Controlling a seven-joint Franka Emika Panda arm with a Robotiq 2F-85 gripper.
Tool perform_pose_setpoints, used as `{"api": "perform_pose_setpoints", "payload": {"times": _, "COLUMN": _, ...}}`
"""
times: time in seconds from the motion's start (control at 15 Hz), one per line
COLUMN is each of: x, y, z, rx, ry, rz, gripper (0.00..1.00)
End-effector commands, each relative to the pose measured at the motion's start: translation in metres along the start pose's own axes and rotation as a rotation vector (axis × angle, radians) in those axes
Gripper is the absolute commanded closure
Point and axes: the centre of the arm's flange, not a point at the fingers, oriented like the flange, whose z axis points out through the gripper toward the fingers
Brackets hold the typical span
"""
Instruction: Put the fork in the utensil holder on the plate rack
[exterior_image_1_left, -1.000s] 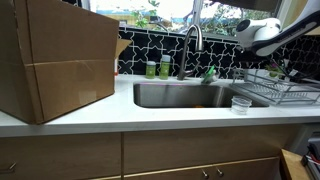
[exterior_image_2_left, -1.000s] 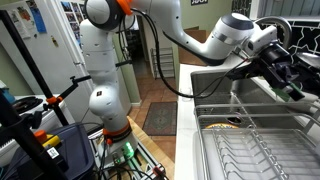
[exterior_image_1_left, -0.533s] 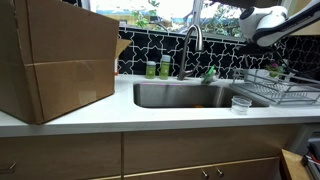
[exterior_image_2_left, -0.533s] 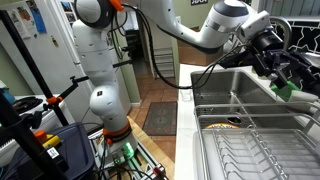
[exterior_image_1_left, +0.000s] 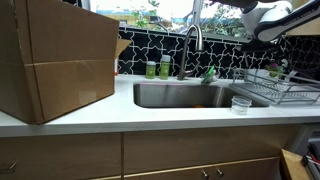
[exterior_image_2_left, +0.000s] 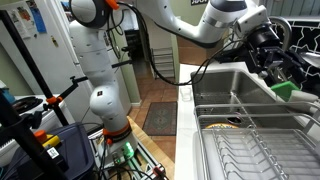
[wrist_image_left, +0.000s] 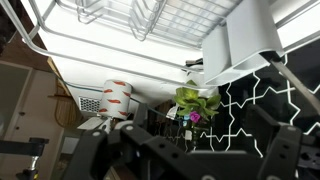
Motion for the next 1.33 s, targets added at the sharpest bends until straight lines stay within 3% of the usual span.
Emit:
{"api": "perform_pose_setpoints", "payload": {"times": 0.0, "x": 0.011, "y": 0.018, "z": -0.016, "rx": 0.033, "ry": -0.127, "rz": -0.086, "gripper": 0.00}}
{"api": "perform_pose_setpoints", "payload": {"times": 0.27, "x": 0.031, "y": 0.033, "z": -0.044, "rx": 0.156, "ry": -0.252, "rz": -0.200, "gripper": 0.00}}
{"api": "perform_pose_setpoints", "payload": {"times": 0.47, "x": 0.042, "y": 0.046, "z": -0.063, "rx": 0.261, "ry": -0.296, "rz": -0.302, "gripper": 0.00}}
{"api": "perform_pose_setpoints", "payload": {"times": 1.0, "x": 0.056, "y": 0.064, "z": -0.114, "rx": 0.559, "ry": -0.289, "rz": -0.588, "gripper": 0.00}}
{"api": "perform_pose_setpoints", "payload": {"times": 1.27, "x": 0.051, "y": 0.066, "z": -0.135, "rx": 0.640, "ry": -0.273, "rz": -0.691, "gripper": 0.00}}
